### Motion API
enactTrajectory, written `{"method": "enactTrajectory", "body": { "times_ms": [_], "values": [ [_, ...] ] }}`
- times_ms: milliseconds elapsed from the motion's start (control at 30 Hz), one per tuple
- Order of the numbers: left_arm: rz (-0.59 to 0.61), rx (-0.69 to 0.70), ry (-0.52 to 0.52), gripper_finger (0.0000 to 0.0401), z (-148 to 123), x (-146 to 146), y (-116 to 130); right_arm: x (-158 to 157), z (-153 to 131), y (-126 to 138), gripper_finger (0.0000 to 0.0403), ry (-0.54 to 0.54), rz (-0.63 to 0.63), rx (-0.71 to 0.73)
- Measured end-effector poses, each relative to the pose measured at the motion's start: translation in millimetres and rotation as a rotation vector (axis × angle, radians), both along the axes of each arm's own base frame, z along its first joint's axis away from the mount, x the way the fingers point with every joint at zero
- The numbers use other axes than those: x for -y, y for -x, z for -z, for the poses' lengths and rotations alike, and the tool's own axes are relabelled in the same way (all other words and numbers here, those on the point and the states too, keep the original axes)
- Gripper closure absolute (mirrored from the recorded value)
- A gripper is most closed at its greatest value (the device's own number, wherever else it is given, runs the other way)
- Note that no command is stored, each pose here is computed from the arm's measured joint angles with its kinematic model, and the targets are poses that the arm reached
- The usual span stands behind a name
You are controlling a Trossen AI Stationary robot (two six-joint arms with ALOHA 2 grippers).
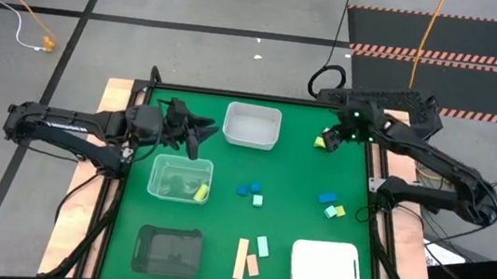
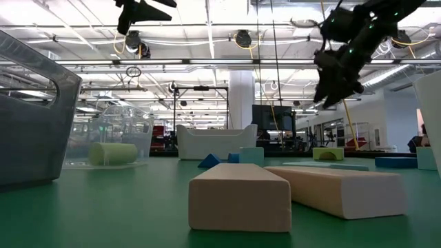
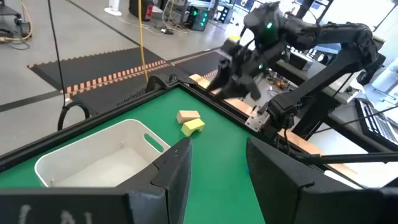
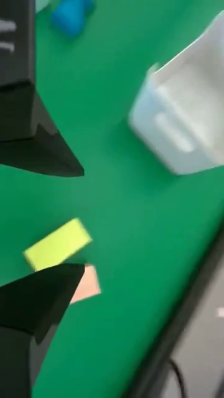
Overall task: Sort & place blocks by color
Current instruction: Put the top yellow bridge block into the transparent bin
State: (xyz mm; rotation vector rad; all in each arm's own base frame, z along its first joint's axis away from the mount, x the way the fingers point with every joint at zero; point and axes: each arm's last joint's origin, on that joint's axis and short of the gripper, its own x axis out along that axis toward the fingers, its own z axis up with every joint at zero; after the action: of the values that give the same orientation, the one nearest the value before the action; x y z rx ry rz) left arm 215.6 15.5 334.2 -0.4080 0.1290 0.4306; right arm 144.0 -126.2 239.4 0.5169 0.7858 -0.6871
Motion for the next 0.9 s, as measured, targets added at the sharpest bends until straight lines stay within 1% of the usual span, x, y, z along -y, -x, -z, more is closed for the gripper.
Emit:
{"method": "enactTrajectory", "body": {
  "times_ms": [100,267,533,800,900],
  "values": [
    [-0.009,0.0,0.0,0.0247,0.0,-1.9,0.1,5.1,10.5,-5.9,0.0168,-0.008,-0.056,-0.066],
    [-0.012,0.0,0.001,0.0247,0.0,-2.5,0.2,11.0,20.9,-12.4,0.0175,0.03,-0.173,-0.146],
    [-0.012,-0.03,0.004,0.0247,2.9,-2.4,0.9,19.0,41.9,-21.4,0.0175,0.033,-0.319,-0.264],
    [-0.011,-0.034,0.002,0.0247,3.2,-2.4,0.9,29.9,61.6,-33.4,0.0176,0.055,-0.408,-0.313],
    [-0.011,-0.04,0.002,0.0247,3.7,-2.4,1.1,32.9,71.9,-36.4,0.0176,0.043,-0.444,-0.346]
  ]
}}
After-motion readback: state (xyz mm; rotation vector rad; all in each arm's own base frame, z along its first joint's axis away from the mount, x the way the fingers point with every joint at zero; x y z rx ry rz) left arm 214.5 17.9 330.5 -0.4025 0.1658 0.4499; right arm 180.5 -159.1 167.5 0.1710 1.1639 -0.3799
